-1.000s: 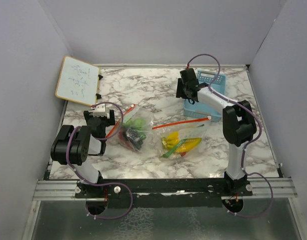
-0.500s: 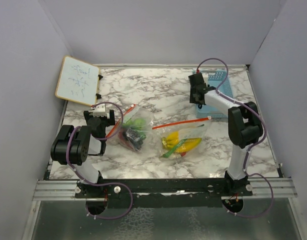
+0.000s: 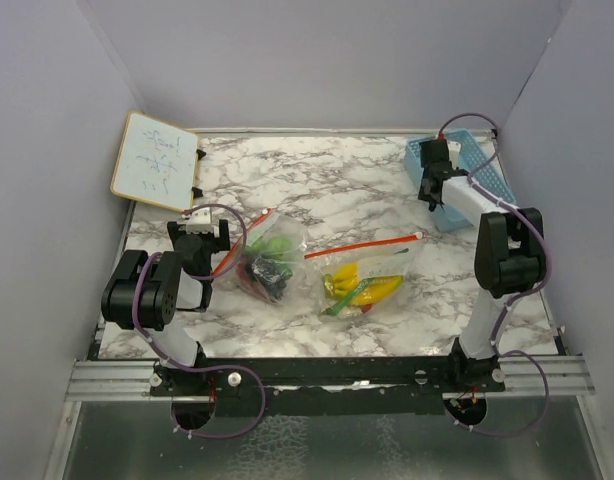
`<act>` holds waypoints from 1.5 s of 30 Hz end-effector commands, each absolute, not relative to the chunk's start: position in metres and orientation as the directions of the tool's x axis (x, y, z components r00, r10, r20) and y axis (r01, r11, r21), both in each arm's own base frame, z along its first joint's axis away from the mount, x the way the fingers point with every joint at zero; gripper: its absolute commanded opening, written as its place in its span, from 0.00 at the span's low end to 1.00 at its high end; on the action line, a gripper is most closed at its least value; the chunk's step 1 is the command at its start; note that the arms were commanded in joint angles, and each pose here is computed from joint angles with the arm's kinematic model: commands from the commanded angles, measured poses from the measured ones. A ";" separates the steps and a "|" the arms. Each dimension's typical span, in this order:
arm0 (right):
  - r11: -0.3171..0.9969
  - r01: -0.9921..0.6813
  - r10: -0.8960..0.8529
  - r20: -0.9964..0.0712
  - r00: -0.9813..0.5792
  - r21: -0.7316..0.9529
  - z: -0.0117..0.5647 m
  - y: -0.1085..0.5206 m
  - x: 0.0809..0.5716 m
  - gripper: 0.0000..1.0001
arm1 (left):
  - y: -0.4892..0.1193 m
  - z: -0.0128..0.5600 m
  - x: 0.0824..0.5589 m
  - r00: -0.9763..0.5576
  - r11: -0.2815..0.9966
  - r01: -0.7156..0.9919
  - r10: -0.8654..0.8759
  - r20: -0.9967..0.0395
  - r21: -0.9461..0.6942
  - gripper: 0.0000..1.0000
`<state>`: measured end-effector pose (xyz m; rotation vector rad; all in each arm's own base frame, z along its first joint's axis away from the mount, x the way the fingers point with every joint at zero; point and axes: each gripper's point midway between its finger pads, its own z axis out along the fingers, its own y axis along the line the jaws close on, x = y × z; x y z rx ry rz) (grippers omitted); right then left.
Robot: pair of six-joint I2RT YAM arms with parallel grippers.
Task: Open the zip-top bag and remove the fake food
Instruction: Adjust the bin at the center of the board.
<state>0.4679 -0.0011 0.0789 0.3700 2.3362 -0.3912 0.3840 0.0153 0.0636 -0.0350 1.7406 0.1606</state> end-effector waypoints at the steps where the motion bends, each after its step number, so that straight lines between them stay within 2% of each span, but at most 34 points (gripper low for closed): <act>1: 0.903 0.404 0.171 -0.739 -0.652 -0.148 0.099 -0.007 0.470 0.27 | 0.016 0.074 0.385 -0.142 0.990 -0.107 0.072 -0.987 0.087 0.99; 2: 0.901 0.409 0.181 -0.736 -0.653 -0.141 0.097 -0.006 0.469 0.23 | 0.016 0.074 0.385 -0.142 0.990 -0.107 0.071 -0.987 0.087 0.99; 4: 0.897 0.421 0.200 -0.727 -0.657 -0.134 0.093 -0.006 0.467 0.20 | 0.016 0.074 0.385 -0.142 0.990 -0.108 0.072 -0.987 0.088 0.99; 8: 0.894 0.429 0.210 -0.726 -0.655 -0.128 0.089 -0.006 0.463 0.20 | 0.016 0.073 0.385 -0.143 0.990 -0.107 0.071 -0.987 0.087 0.99; 14: 0.909 0.361 0.108 -0.716 -0.689 -0.210 0.083 -0.013 0.452 0.22 | 0.016 0.074 0.385 -0.143 0.990 -0.107 0.072 -0.987 0.087 0.99; 16: 0.928 0.315 0.080 -0.722 -0.687 -0.197 0.081 -0.008 0.451 0.16 | 0.016 0.073 0.384 -0.144 0.990 -0.107 0.071 -0.987 0.087 0.99; 18: 0.946 0.268 0.055 -0.726 -0.685 -0.182 0.080 -0.002 0.449 0.03 | 0.016 0.074 0.385 -0.141 0.990 -0.107 0.071 -0.987 0.087 0.99; 19: 0.952 0.251 0.046 -0.728 -0.684 -0.175 0.080 0.001 0.448 0.01 | 0.016 0.074 0.385 -0.142 0.990 -0.107 0.072 -0.987 0.087 0.99; 36: 0.967 0.037 -0.175 -0.757 -0.630 -0.254 0.095 0.012 0.439 0.01 | 0.016 0.074 0.385 -0.141 0.990 -0.109 0.072 -0.987 0.088 0.99; 40: 0.956 0.071 -0.175 -0.746 -0.643 -0.285 0.094 0.003 0.433 0.03 | 0.016 0.074 0.385 -0.142 0.990 -0.109 0.072 -0.987 0.088 0.99; 45: 0.921 0.169 -0.158 -0.731 -0.664 -0.352 0.096 -0.018 0.427 0.12 | 0.016 0.074 0.385 -0.141 0.990 -0.109 0.072 -0.987 0.087 0.99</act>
